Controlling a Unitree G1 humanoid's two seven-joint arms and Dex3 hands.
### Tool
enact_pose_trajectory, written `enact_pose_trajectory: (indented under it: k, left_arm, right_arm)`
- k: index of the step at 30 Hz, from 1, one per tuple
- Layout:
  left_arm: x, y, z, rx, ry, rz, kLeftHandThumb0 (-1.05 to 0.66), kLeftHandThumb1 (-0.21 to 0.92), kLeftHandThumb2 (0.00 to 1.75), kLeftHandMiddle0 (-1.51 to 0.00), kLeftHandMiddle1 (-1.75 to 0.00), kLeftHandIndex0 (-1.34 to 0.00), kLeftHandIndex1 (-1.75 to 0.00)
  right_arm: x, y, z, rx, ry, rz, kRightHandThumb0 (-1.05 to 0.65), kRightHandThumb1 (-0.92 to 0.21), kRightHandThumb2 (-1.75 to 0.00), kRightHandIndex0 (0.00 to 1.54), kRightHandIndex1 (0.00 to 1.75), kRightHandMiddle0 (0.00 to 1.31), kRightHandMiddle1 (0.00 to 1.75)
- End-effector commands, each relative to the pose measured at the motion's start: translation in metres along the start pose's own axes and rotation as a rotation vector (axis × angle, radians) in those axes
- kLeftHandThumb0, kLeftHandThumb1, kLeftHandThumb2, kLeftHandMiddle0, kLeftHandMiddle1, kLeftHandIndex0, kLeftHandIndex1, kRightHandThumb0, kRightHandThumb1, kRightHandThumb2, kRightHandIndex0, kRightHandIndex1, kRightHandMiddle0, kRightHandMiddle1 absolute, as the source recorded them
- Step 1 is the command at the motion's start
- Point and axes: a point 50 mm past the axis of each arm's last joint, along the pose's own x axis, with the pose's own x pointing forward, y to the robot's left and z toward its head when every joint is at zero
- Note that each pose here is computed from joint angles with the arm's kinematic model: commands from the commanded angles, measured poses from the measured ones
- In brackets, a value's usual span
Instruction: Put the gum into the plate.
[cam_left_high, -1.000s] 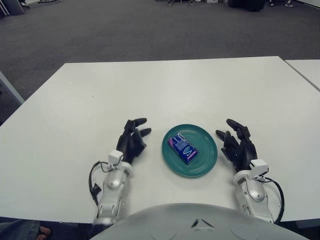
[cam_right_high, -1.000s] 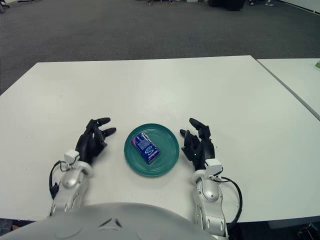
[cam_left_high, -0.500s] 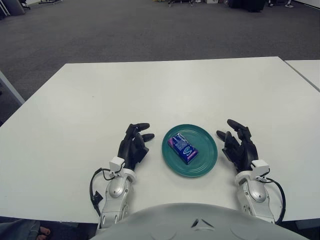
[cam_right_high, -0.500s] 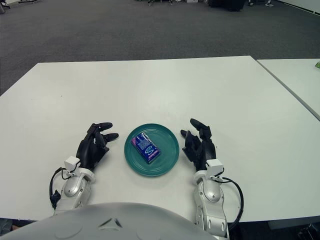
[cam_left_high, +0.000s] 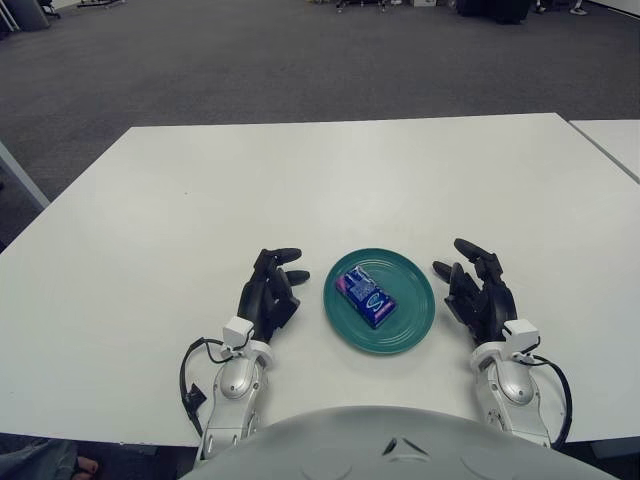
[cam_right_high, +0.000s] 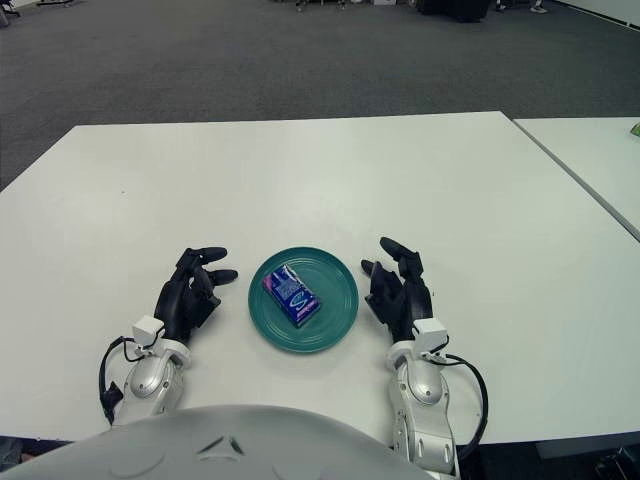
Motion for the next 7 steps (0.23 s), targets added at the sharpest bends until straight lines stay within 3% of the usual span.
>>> enact_pose_trajectory:
  k: [1, 7]
  left_arm:
    - [-0.0021, 0.0037, -0.0125, -0.018, 0.078, 0.014, -0.78, 0.92, 1.05, -0.42, -1.23, -0.32, -1.35]
    - [-0.0018, 0.004, -0.0122, -0.044, 0.074, 0.018, -0.77, 0.92, 1.03, -0.41, -1.22, -0.3, -1.35]
  right_arm:
    - [-0.0126, -0.0083, -0.0309, -0.021, 0.185, -0.028, -0.71, -0.92, -0.76, 0.39, 0.62, 0.0, 0.92]
    - [-0.0139, -0.0072, -0.0315, -0.023, 0.187, -0.024, -0.7, -0.92, -0.76, 0.39, 0.62, 0.0, 0.91]
